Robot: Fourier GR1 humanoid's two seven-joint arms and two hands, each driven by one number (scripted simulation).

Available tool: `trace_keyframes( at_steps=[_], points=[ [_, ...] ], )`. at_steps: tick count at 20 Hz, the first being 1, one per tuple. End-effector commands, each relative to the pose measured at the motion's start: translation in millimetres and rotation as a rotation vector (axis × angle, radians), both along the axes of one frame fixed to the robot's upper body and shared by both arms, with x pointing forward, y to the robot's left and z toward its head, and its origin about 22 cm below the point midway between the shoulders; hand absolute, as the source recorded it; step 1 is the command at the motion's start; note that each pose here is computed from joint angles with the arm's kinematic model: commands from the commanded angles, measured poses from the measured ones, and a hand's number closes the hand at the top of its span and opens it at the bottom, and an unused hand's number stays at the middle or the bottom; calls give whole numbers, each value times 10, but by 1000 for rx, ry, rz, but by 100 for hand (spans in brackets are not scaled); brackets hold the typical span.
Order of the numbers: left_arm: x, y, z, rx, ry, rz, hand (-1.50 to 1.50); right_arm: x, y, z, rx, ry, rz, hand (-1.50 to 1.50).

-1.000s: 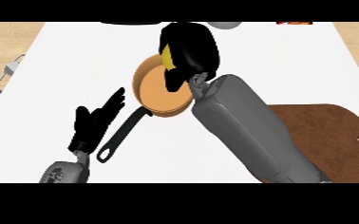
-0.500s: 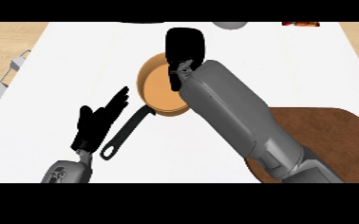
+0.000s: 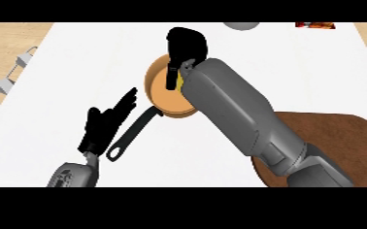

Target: Pick the lemon from the cutting board and place it in the pot

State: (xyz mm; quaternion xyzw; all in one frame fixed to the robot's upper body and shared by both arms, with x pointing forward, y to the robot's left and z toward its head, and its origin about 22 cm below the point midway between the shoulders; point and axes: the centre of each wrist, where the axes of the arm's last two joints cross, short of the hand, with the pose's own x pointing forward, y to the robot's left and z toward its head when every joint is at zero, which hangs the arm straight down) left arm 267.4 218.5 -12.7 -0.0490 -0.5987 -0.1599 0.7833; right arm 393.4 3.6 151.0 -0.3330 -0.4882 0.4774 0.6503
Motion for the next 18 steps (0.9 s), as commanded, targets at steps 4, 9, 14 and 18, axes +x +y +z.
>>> trace_keyframes(
  at_steps=[4,9,14,18],
  points=[
    [25,-11,25,12,-7,-13,0,-81,18,369,504,-300,-78,-150],
    [3,262,-75,13,7,46,0,-43,-72,392,713,-444,-255,-150],
    [-166,230,-167,-18,24,71,0,31,-280,339,837,-583,-337,-150],
    [-99,256,-129,-7,3,62,0,-20,-536,344,917,-602,-312,-150]
  ],
)
